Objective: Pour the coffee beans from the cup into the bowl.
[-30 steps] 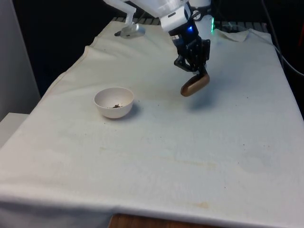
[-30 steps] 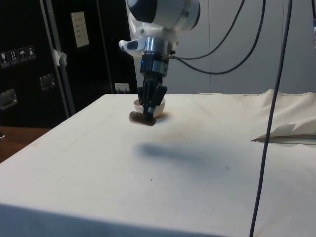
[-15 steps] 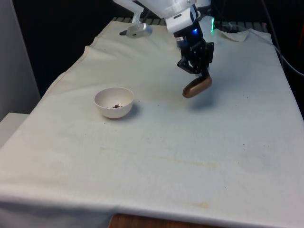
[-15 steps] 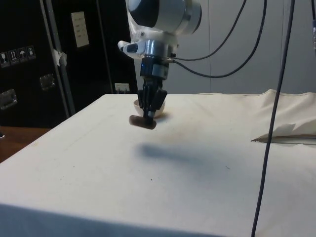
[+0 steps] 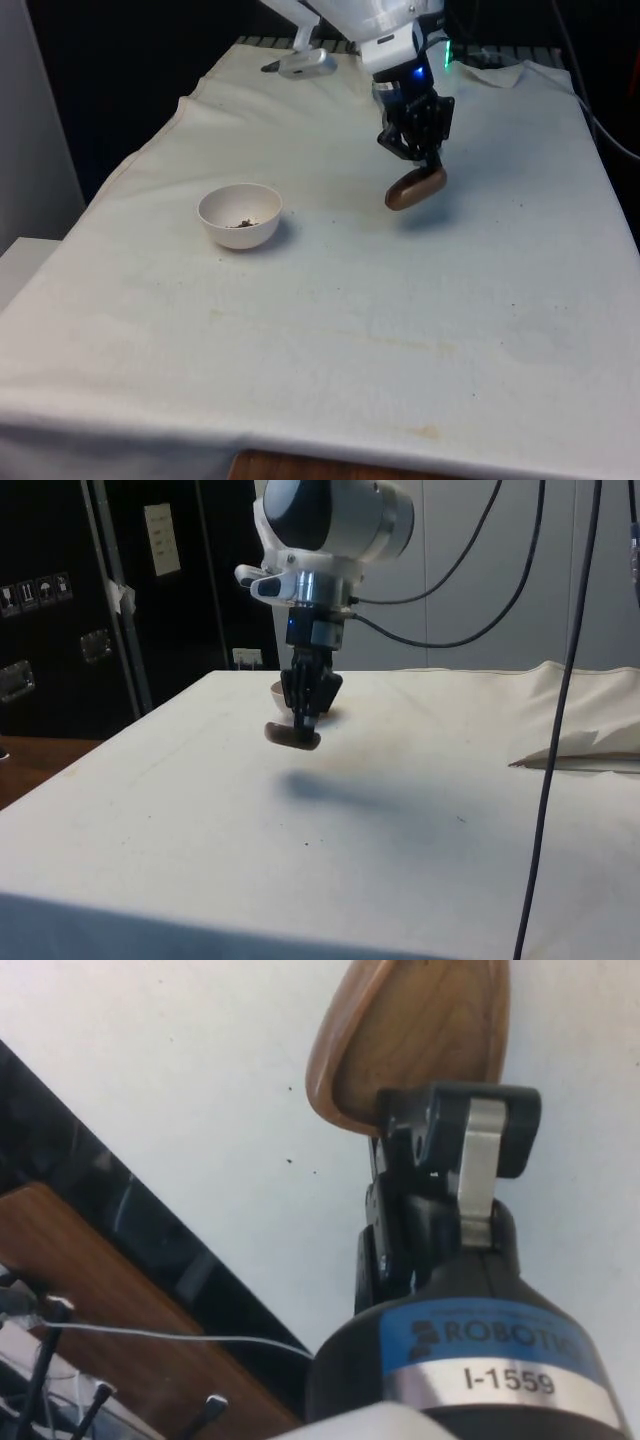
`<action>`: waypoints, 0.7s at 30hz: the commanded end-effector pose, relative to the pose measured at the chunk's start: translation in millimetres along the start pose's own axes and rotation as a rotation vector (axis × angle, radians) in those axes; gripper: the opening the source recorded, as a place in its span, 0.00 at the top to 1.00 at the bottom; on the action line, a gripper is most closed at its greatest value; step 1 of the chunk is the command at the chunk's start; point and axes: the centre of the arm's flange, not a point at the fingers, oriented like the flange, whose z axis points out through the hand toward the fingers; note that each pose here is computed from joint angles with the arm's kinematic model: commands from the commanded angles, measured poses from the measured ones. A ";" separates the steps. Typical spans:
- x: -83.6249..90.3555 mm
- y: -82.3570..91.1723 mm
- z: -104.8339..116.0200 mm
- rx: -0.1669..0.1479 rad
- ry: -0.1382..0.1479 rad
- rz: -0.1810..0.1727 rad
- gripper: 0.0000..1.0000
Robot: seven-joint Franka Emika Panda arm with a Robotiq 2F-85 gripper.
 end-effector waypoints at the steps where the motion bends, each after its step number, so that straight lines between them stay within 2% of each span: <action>1: -0.5 -2.1 2.1 -0.019 -0.020 0.000 1.00; 7: 2.5 -6.9 5.7 -0.038 -0.043 -0.012 1.00; 8: 3.9 -5.8 4.0 -0.023 -0.028 -0.013 1.00; 9: 2.8 -7.3 6.4 -0.041 -0.046 -0.012 1.00; 15: 5.9 -12.0 9.3 -0.061 -0.070 -0.023 1.00; 16: 7.9 -10.7 7.0 -0.043 -0.053 -0.025 1.00; 17: 6.0 -12.3 10.0 -0.063 -0.074 -0.024 1.00; 21: 7.3 -13.0 11.4 -0.077 -0.091 -0.028 1.00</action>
